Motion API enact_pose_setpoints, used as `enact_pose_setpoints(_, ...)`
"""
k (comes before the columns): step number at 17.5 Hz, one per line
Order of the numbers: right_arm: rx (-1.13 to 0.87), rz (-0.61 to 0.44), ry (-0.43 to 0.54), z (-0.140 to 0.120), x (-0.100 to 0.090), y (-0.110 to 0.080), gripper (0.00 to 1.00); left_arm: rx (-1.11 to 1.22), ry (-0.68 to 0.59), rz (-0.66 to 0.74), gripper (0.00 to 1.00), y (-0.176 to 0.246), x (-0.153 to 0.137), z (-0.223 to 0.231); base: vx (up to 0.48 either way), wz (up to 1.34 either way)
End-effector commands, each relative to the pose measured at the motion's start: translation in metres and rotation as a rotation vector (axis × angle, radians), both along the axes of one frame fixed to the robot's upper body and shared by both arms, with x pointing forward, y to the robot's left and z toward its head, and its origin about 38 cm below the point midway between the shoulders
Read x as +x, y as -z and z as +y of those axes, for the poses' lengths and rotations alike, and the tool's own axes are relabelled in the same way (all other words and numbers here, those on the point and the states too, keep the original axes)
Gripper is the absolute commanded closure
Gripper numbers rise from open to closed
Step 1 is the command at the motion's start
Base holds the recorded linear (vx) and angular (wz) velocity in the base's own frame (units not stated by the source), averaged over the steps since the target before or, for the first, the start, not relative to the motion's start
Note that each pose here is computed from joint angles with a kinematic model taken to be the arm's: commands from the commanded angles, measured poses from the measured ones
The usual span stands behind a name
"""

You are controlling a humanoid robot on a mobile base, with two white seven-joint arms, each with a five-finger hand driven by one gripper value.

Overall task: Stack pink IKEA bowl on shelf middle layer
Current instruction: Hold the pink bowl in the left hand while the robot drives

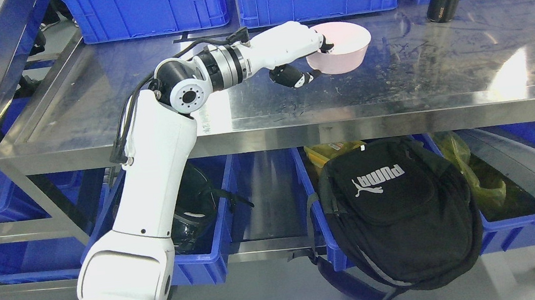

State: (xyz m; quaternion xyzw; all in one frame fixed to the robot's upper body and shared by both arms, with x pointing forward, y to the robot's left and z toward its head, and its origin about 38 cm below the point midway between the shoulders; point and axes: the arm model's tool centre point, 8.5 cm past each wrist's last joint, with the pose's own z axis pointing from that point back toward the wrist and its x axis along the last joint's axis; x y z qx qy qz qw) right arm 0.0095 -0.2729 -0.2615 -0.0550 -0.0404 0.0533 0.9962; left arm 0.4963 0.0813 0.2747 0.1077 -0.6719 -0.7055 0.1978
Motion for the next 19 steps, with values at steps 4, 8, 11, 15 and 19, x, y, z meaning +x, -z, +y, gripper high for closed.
enact_pose_setpoints(4,-0.015,0.007,0.0,-0.011,-0.009,-0.001,0.0,-0.143,0.068,-0.184,0.99,-0.03,-0.052,0.026,0.015,0.01)
enact_pose_setpoints(8,-0.015,0.007,0.0,-0.011,-0.009,-0.001,0.0,-0.149,0.066,-0.169,0.99,-0.018,-0.06,0.028,-0.005,0.28)
enact_pose_setpoints(11,-0.015,0.007,0.0,-0.011,-0.009,-0.001,0.0,-0.149,0.094,-0.17,0.98,-0.018,-0.065,0.021,0.004,0.72)
enact_pose_setpoints(15,-0.015,0.007,0.0,-0.011,-0.009,-0.001,0.0,-0.14,0.102,-0.151,0.98,-0.01,-0.067,0.018,0.04,1.19)
enact_pose_setpoints(19,-0.015,0.007,0.0,-0.011,-0.009,-0.001,0.0,-0.134,0.102,-0.146,0.98,-0.009,-0.067,0.019,0.049,1.51)
